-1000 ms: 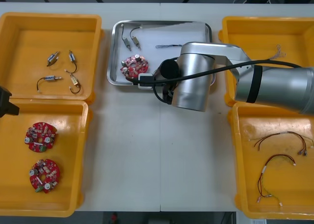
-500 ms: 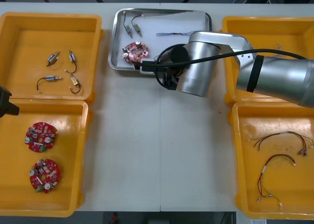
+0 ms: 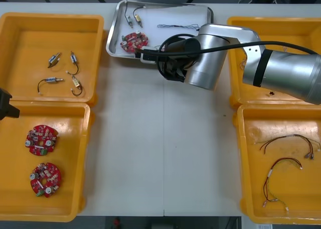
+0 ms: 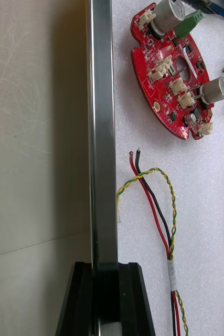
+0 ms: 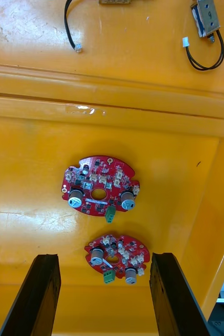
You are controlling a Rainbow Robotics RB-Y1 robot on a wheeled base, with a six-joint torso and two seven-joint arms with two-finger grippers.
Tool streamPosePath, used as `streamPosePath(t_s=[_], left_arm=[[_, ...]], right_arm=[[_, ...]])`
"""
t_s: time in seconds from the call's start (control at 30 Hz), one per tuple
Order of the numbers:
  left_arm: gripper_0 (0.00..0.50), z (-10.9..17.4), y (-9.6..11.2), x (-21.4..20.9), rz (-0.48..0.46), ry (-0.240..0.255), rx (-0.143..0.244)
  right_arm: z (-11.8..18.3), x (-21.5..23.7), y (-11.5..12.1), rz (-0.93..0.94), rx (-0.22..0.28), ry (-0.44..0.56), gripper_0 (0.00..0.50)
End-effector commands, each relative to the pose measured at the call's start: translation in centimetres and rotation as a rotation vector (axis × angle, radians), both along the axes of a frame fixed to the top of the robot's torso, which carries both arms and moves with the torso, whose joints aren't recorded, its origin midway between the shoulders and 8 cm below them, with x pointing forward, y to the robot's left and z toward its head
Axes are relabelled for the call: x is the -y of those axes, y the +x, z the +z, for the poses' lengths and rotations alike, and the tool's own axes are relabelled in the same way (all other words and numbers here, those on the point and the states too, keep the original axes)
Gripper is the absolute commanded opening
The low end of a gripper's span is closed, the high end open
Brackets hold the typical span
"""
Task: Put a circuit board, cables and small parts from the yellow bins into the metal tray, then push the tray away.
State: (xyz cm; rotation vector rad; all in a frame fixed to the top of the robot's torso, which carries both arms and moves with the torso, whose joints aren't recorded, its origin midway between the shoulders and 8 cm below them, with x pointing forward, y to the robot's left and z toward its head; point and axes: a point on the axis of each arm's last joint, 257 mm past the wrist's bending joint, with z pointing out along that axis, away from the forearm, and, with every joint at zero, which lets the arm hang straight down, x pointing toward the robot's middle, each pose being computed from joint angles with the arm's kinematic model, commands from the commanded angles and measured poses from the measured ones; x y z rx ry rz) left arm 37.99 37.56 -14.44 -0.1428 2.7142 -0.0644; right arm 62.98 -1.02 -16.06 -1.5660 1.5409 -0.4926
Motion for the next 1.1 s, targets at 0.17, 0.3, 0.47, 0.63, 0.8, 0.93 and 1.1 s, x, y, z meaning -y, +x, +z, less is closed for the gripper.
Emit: streamPosePath(t_s=[0.17,0.3,0.47,0.63,0.8,0.93,1.1], left_arm=[[0.500,2.2,0.7,-1.1,0.077,0.004,0.039],[0.500,2.2,0.7,-1.1,0.077,0.004,0.039],[0.500,2.2,0.7,-1.1,0.077,0.004,0.039],[0.500,2.2,0.7,-1.1,0.077,0.004,0.039],[0.500,2.2,0.7,-1.1,0.077,0.004,0.039],[0.500,2.2,0.7,-1.1,0.077,0.004,0.039],[0.500,2.2,0.7,-1.1,0.077,0.004,0.039]], right_arm=[[3.6,-2.4,0.8,0.075,0.086,-0.023,0.000],[2.5,-2.2,0.5,0.082,0.076,-0.050,0.037],[0.9,-2.0,0.1,0.095,0.064,-0.071,0.269],[0.1,-1.8,-0.2,0.097,0.046,-0.079,0.500],[1.2,-1.4,0.0,0.081,0.038,-0.054,0.500],[2.7,-1.1,0.1,0.055,0.041,-0.046,0.500],[5.4,-0.3,-0.5,-0.033,-0.012,-0.010,0.500]])
